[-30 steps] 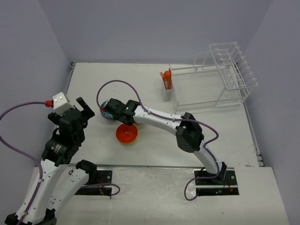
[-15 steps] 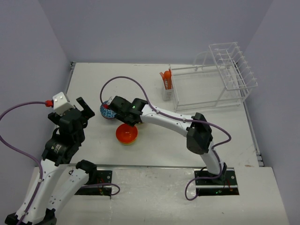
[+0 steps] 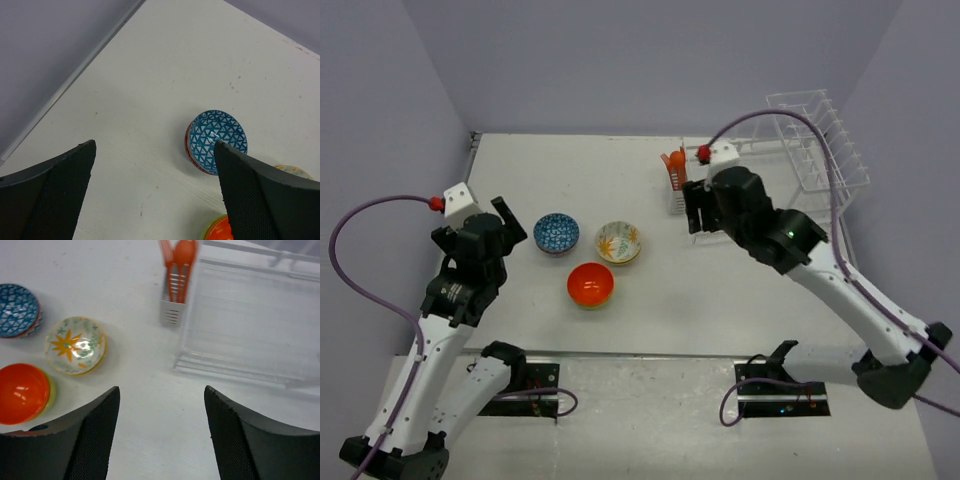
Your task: Unload the bowls from the dish rack
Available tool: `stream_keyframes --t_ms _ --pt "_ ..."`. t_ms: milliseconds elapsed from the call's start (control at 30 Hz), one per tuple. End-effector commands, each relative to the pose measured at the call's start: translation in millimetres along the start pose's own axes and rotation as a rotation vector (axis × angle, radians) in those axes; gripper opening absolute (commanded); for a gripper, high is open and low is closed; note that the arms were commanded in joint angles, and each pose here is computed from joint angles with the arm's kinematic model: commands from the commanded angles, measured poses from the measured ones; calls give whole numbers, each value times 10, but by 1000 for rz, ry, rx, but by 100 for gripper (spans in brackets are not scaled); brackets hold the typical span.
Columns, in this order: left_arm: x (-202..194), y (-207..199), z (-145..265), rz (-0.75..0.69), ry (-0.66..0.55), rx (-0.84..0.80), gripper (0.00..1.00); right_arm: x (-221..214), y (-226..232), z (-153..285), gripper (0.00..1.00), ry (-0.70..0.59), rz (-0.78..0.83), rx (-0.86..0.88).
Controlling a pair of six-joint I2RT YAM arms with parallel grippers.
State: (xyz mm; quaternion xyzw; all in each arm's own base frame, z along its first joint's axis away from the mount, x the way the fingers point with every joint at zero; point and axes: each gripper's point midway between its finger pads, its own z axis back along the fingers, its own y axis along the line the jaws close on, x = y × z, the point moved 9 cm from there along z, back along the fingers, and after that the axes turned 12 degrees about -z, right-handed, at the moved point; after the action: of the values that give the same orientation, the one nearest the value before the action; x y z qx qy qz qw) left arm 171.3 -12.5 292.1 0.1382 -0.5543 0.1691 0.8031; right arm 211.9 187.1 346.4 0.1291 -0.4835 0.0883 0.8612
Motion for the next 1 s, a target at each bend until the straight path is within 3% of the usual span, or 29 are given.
stream_keyframes --t_ms 0,67,133,233,400,567,700,967 --pt "162 29 -62 42 -23 -15 100 13 -426 324 70 -138 -195 -79" --pt "177 51 -103 41 -15 -20 100 -83 -697 624 79 -225 -254 -121" --pt "191 95 -127 33 -5 5 100 -199 -907 786 99 -289 -293 -209" --pt "221 173 -75 6 -10 48 100 -316 -1091 1134 99 -381 -344 -262" --pt "169 290 24 2 -23 89 100 -489 -1210 1362 99 -412 -414 -292" --pt "-48 336 -11 21 2 142 100 -658 -1305 1253 99 -443 -441 -380" --pt "-122 281 -32 6 -62 39 100 -697 -1312 1213 99 -446 -464 -395" --pt "-211 197 -80 -14 -42 -32 100 -780 -1337 1118 99 -439 -464 -434"
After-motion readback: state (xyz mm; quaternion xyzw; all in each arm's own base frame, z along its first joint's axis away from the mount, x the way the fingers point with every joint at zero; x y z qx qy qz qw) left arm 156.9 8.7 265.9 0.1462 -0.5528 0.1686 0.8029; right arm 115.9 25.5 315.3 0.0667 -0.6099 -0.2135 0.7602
